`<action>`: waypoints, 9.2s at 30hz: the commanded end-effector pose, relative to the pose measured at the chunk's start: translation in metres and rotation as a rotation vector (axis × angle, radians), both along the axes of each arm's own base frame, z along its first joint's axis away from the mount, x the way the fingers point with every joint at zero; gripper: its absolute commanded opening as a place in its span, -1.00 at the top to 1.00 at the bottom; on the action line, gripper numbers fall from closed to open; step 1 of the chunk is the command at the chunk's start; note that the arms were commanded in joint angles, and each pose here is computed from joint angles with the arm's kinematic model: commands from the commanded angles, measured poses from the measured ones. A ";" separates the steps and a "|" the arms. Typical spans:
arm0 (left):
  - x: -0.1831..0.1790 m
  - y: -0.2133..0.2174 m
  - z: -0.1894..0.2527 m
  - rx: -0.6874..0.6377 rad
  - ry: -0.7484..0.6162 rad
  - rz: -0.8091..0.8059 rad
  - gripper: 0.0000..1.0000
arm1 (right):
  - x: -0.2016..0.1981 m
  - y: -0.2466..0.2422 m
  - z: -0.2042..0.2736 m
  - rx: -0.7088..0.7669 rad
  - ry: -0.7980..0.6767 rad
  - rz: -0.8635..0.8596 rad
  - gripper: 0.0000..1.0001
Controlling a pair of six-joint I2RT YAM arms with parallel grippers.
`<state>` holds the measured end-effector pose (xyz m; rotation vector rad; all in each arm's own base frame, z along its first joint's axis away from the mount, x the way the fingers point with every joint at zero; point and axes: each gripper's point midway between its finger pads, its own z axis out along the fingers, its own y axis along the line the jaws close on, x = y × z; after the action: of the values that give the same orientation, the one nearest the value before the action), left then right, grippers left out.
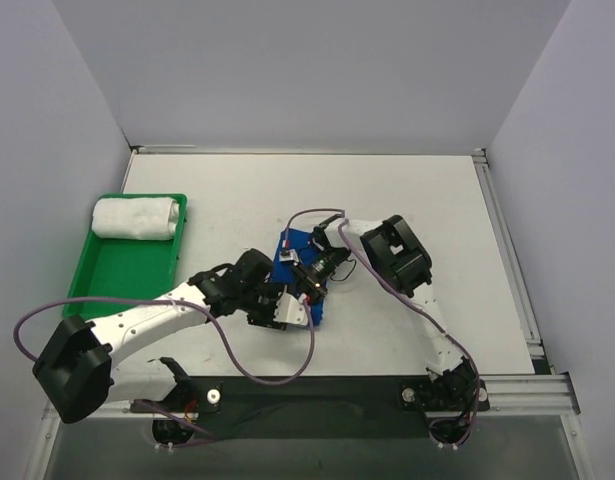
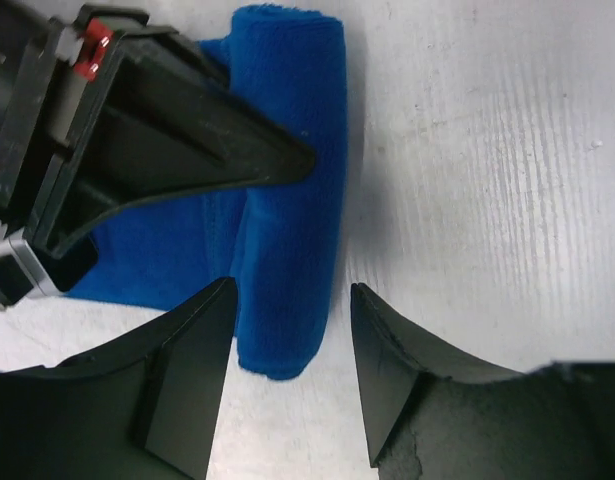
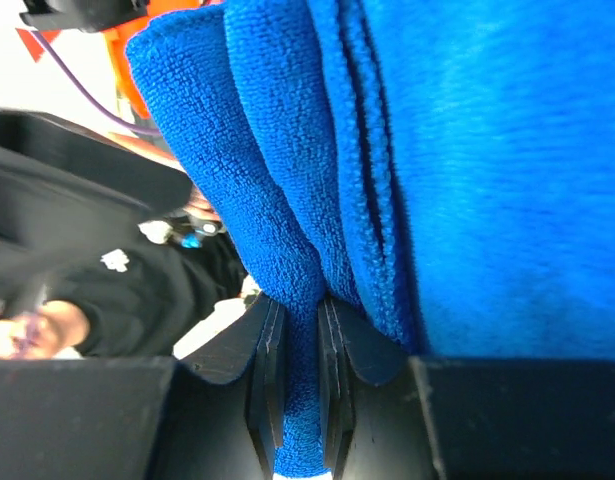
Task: Roll the towels
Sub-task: Roll the towel
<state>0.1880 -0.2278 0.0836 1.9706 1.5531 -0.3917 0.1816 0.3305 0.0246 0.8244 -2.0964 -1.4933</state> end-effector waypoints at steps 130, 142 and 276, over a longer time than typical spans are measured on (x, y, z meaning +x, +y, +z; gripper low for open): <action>0.170 0.124 0.119 -0.428 0.404 0.740 -0.24 | -0.003 -0.023 -0.050 -0.153 -0.290 0.246 1.00; 0.037 0.027 0.032 -0.097 0.056 0.113 -0.38 | 0.008 -0.024 -0.069 -0.227 -0.189 0.198 1.00; 0.207 0.177 0.190 -0.423 0.201 0.698 -0.47 | -0.014 -0.004 -0.011 0.010 -0.455 0.247 1.00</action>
<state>0.4125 -0.0313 0.2320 0.8799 2.1731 -0.6746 0.1962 0.3520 0.0389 1.7631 -2.2509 -1.3572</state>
